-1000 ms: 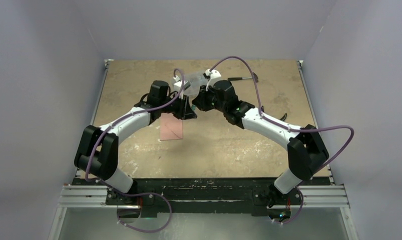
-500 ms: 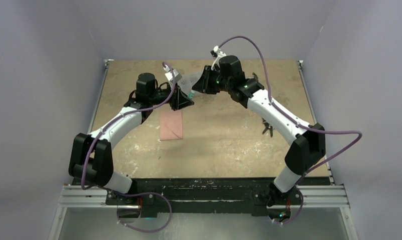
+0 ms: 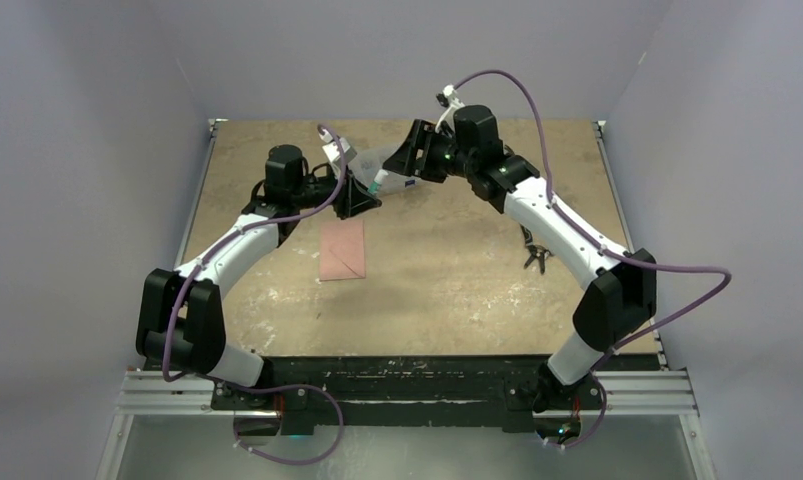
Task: Place the letter into the envelope and seal it
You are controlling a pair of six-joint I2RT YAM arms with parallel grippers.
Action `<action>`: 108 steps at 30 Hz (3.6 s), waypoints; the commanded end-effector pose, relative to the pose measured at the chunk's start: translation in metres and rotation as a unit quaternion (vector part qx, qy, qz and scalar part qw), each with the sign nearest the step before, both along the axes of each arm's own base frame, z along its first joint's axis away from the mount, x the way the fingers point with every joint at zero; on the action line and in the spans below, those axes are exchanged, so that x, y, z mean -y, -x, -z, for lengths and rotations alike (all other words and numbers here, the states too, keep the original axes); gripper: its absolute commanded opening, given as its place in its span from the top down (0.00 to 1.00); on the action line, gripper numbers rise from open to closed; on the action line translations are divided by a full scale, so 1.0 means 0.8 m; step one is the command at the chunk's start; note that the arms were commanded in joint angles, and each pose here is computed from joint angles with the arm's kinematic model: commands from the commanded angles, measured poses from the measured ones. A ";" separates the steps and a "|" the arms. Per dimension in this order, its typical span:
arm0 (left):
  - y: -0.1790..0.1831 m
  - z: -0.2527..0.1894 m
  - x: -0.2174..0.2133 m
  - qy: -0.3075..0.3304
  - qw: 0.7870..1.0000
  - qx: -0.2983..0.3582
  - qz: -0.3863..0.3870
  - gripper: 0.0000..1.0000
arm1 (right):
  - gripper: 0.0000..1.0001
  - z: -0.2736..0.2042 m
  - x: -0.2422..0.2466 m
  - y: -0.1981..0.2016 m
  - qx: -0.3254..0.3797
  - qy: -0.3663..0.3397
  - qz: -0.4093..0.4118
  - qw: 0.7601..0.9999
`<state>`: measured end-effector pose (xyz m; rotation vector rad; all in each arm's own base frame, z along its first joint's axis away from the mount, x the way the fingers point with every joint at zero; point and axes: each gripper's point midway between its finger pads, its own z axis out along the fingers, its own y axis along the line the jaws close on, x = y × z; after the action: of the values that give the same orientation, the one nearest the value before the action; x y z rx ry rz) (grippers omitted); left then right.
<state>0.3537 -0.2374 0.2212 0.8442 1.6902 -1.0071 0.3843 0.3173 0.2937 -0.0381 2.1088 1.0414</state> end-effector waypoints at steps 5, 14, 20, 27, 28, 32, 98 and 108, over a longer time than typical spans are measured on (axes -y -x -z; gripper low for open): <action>0.005 -0.019 0.004 0.017 0.999 0.034 0.023 1.00 | 0.64 -0.033 -0.030 0.017 0.031 -0.030 -0.086 0.995; 0.002 -0.038 0.009 0.022 0.995 0.083 0.044 1.00 | 0.75 0.008 -0.025 0.049 0.003 0.036 -0.165 0.986; -0.001 -0.033 0.005 -0.012 0.992 0.112 0.053 1.00 | 0.69 -0.041 -0.005 0.038 0.051 0.053 -0.123 0.990; 0.008 -0.027 0.003 -0.044 0.986 0.143 0.067 1.00 | 0.32 -0.063 -0.003 0.037 0.060 0.067 -0.129 0.988; 0.009 -0.028 0.004 -0.047 0.985 0.150 0.068 1.00 | 0.30 -0.057 -0.005 0.037 0.056 0.073 -0.137 0.986; 0.011 -0.028 0.004 -0.064 0.981 0.170 0.068 1.00 | 0.24 -0.038 -0.013 0.047 0.041 0.081 -0.184 0.979; -0.014 -0.076 0.014 -0.104 0.952 0.279 0.067 1.00 | 1.00 0.114 -0.033 0.095 -0.107 0.114 -0.217 0.964; -0.041 -0.137 0.021 -0.071 0.933 0.351 0.018 1.00 | 1.00 0.192 -0.067 0.160 -0.160 0.116 -0.252 0.947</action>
<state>0.3482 -0.2253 0.1731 1.2231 1.7097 -0.6962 0.3414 0.3581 0.2194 -0.4601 2.2602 1.0897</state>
